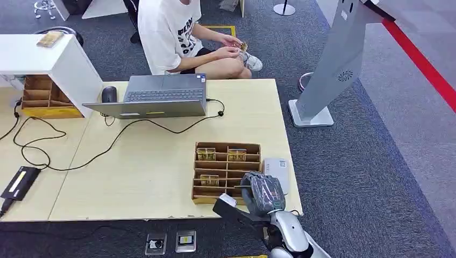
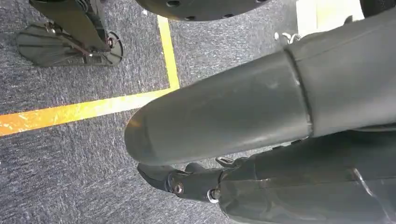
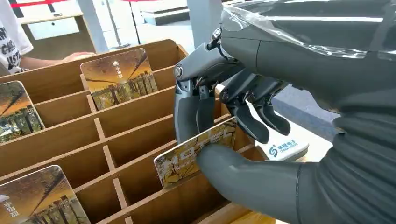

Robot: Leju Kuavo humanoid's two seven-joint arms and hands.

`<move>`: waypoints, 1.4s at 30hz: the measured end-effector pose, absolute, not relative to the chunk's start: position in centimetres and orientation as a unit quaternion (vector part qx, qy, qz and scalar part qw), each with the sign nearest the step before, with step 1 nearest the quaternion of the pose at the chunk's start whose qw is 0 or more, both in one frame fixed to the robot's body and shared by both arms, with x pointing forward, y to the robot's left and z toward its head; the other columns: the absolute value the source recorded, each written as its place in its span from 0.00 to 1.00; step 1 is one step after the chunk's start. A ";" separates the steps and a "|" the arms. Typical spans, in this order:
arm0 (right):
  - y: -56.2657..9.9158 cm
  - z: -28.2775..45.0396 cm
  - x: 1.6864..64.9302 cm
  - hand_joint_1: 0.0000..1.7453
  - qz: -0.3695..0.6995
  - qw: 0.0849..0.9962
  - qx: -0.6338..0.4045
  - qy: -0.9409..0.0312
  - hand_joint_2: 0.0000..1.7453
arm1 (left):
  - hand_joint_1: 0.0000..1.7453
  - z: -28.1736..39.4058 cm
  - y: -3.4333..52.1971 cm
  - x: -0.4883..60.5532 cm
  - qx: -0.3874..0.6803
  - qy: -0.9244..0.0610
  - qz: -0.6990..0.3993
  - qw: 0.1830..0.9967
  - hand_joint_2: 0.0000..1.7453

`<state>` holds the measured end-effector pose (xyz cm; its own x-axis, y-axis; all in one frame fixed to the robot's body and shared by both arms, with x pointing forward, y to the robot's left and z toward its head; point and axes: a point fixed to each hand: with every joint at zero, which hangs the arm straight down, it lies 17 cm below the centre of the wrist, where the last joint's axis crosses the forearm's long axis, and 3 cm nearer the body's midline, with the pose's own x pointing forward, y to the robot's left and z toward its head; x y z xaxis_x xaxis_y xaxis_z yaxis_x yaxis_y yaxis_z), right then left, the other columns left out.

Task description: Pass the card to the sensor for recognition and then transmit it.

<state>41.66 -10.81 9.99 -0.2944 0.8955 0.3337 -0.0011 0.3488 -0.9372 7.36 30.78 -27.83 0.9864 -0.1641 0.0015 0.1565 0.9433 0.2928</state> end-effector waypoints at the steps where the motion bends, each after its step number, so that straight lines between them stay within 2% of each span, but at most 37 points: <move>1: -10.8 10.0 41.7 0.92 0.459 0.488 -0.339 -0.660 1.00 | 0.00 -27.8 30.8 7.4 0.148 -0.013 -0.082 0.986 0.00; 2: -10.8 10.0 41.7 0.89 0.459 0.488 -0.339 -0.660 1.00 | 0.00 -27.8 30.8 7.4 0.148 -0.013 -0.082 0.986 0.00; 4: -10.8 10.0 41.7 0.92 0.459 0.488 -0.339 -0.660 1.00 | 0.00 -27.8 30.8 7.4 0.148 -0.013 -0.082 0.986 0.00; 20: -11.1 11.1 41.7 0.89 0.440 0.491 -0.343 -0.670 1.00 | 0.00 -27.8 30.8 7.3 0.147 -0.013 -0.081 0.986 0.00; 42: -18.6 25.5 39.4 1.00 0.247 0.421 -0.432 -0.759 1.00 | 0.00 -27.8 30.8 7.4 0.147 -0.015 -0.093 0.985 0.00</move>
